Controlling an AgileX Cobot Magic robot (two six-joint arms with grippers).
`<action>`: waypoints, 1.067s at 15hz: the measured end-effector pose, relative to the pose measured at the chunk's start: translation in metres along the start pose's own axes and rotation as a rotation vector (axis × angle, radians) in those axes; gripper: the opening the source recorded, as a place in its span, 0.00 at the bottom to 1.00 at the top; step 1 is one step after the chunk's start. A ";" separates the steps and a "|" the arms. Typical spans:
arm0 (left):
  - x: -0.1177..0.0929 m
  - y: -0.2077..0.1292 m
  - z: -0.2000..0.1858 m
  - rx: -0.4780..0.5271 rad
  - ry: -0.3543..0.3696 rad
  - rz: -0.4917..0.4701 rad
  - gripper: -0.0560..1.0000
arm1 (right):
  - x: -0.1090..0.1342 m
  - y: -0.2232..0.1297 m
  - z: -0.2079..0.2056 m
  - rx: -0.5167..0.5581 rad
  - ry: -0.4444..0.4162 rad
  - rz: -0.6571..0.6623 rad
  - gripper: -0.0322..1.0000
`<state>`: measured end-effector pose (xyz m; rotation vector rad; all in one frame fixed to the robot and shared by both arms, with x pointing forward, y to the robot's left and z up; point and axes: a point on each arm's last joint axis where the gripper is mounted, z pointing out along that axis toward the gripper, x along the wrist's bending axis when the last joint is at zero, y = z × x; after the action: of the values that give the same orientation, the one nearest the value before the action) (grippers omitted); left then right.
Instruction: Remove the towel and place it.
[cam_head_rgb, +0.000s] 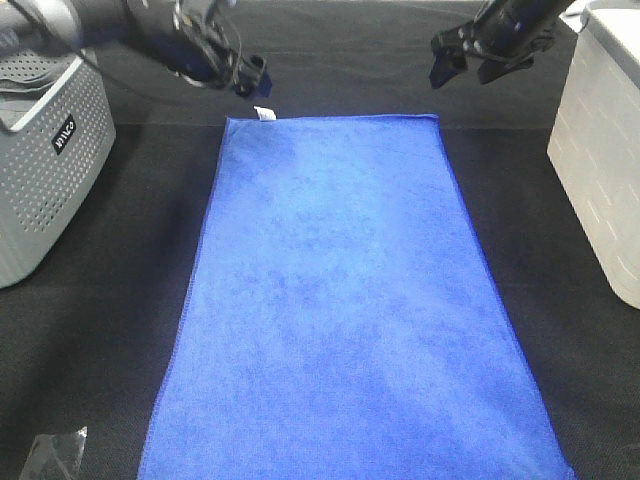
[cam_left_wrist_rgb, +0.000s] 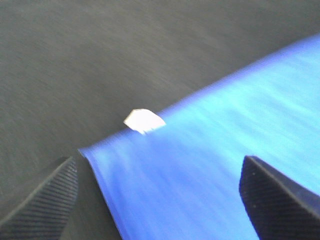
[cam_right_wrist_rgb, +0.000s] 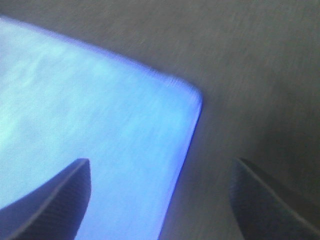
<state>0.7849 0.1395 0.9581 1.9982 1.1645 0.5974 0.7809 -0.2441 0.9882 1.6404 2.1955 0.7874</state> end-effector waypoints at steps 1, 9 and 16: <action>-0.005 0.012 -0.023 0.058 -0.046 -0.003 0.82 | 0.004 0.003 -0.021 0.030 0.006 0.018 0.75; 0.048 0.058 -0.195 0.249 0.084 -0.247 0.82 | 0.025 0.033 -0.225 -0.174 -0.081 0.148 0.75; 0.132 0.025 -0.269 0.290 0.348 -0.437 0.82 | 0.030 -0.023 -0.284 -0.088 -0.207 0.152 0.75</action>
<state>0.6745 0.3441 1.1485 1.8193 1.9297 0.5853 0.6029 -0.2916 1.2076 1.7738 1.8886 0.7068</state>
